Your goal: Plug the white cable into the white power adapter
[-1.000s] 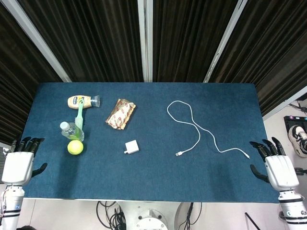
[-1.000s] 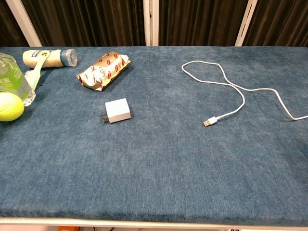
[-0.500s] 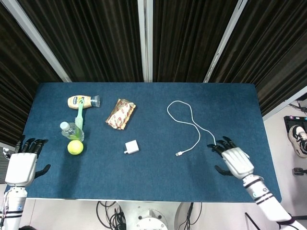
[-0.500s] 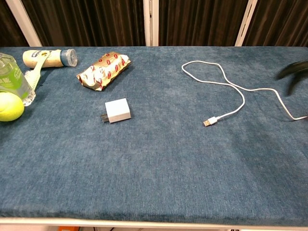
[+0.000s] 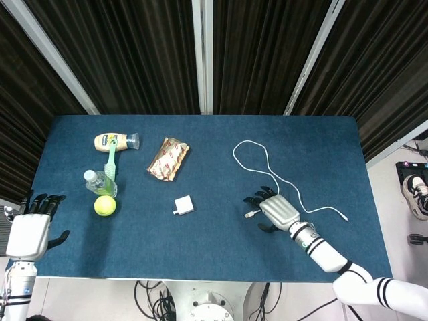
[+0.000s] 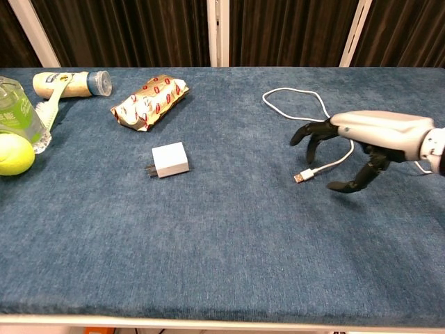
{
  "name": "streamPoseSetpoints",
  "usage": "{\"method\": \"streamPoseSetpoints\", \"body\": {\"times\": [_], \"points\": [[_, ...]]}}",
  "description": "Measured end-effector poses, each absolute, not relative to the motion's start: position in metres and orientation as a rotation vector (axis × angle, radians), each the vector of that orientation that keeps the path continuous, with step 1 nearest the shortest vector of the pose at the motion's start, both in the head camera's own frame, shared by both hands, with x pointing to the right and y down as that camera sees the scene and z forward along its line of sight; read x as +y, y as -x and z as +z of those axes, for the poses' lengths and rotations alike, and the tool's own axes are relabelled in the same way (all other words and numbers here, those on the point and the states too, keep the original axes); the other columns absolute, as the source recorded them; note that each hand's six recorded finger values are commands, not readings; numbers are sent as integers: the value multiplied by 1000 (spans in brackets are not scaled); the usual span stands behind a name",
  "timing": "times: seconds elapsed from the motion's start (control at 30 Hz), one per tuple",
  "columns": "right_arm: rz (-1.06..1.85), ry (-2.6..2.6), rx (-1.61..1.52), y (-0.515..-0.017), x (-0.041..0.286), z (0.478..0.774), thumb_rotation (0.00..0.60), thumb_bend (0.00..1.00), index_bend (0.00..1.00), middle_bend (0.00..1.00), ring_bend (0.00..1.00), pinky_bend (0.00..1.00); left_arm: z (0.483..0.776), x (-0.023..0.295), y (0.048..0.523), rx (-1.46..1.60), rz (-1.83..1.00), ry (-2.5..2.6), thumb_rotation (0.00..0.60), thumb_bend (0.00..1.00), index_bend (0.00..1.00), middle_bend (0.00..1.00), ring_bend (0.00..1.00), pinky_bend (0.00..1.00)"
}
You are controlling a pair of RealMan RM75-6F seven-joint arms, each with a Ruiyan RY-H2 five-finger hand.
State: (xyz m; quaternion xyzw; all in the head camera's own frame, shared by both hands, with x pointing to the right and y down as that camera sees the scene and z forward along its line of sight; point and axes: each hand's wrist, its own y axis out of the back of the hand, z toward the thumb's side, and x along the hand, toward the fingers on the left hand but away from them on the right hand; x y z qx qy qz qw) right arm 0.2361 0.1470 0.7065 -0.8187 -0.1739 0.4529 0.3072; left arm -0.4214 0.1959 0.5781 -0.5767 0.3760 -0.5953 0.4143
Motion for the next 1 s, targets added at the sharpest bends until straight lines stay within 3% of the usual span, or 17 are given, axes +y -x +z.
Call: {"method": "streamPoseSetpoints", "body": {"times": [0.37, 0.6, 1.0], "points": [[1204, 2224, -391, -262, 190, 683, 600, 261, 170, 308, 114, 45, 586, 195, 422, 945, -1504, 1461, 600, 143, 215, 218, 138, 61], [1161, 2167, -453, -276, 198, 663, 600, 266, 171, 308, 114, 45, 588, 193, 417, 940, -1489, 1475, 600, 144, 215, 217, 138, 61], [1169, 2181, -409, -272, 202, 674, 600, 268, 171, 309, 114, 45, 588, 195, 420, 952, -1498, 1472, 600, 144, 214, 216, 138, 61]]}}
